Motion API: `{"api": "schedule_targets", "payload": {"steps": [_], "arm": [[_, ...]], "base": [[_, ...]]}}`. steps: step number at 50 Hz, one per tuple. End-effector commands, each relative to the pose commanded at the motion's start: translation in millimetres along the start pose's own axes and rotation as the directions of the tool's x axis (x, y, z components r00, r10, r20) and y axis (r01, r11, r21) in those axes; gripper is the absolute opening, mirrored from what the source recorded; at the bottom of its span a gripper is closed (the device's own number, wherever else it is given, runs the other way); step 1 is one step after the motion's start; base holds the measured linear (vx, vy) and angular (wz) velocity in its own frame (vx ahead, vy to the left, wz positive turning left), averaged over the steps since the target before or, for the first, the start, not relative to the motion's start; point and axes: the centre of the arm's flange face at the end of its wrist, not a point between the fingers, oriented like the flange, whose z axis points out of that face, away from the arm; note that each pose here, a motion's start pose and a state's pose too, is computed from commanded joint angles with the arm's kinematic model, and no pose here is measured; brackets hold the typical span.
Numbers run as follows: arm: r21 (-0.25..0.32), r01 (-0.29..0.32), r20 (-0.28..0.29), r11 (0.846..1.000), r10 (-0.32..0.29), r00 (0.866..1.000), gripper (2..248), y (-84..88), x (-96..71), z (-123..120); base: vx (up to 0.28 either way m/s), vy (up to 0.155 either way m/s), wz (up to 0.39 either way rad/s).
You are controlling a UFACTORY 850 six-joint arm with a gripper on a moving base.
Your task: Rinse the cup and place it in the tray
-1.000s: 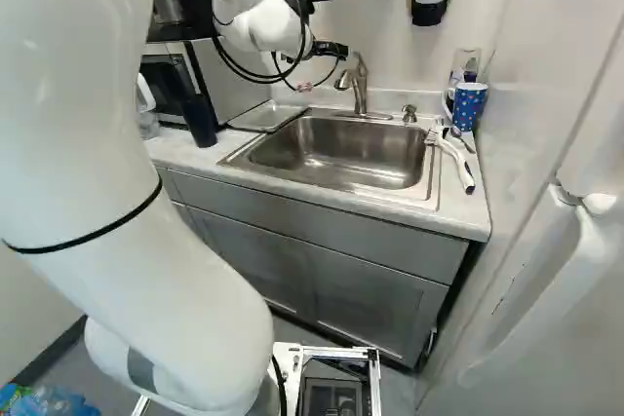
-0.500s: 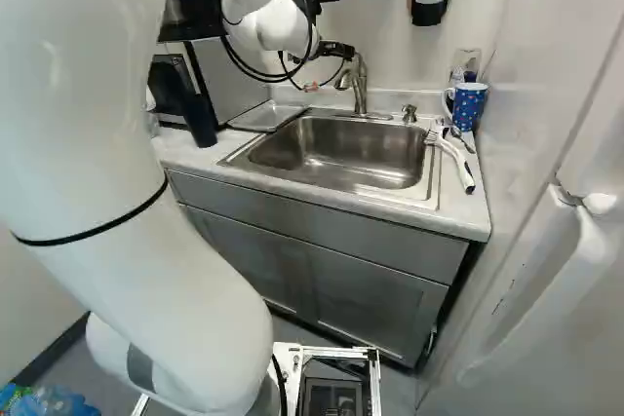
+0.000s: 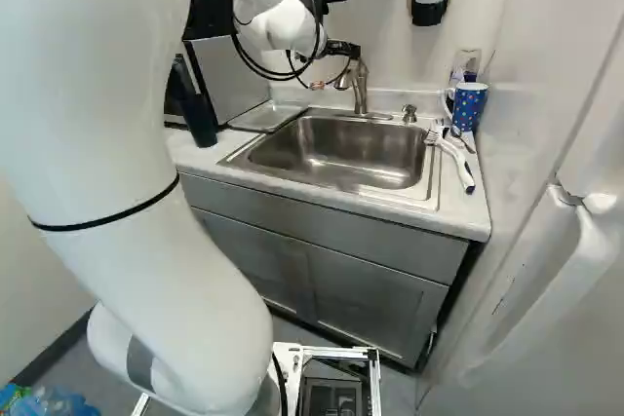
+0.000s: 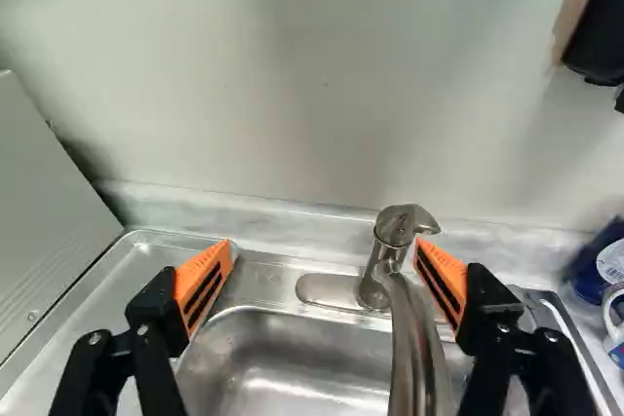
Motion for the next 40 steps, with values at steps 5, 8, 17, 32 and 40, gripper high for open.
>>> {"api": "schedule_targets", "payload": {"steps": [5, 8, 17, 32, 40], "arm": [[-0.003, -0.001, -0.001, 1.000, 0.001, 1.000, 247, 1.9, 1.2, 5], [-0.005, -0.002, -0.001, 1.000, 0.002, 1.000, 247, 3.1, 1.7, 6], [-0.011, -0.004, -0.002, 1.000, 0.004, 1.000, 247, 6.9, 3.0, 11], [-0.012, -0.004, -0.018, 1.000, 0.004, 1.000, 247, 7.7, 4.8, 13], [-0.012, -0.004, -0.050, 1.000, 0.003, 0.999, 247, 7.9, 8.3, 15]], "base": [[0.000, 0.000, 0.000], [0.000, 0.000, 0.000], [0.000, 0.000, 0.000], [0.000, 0.000, 0.000], [0.000, 0.000, 0.000]]}}
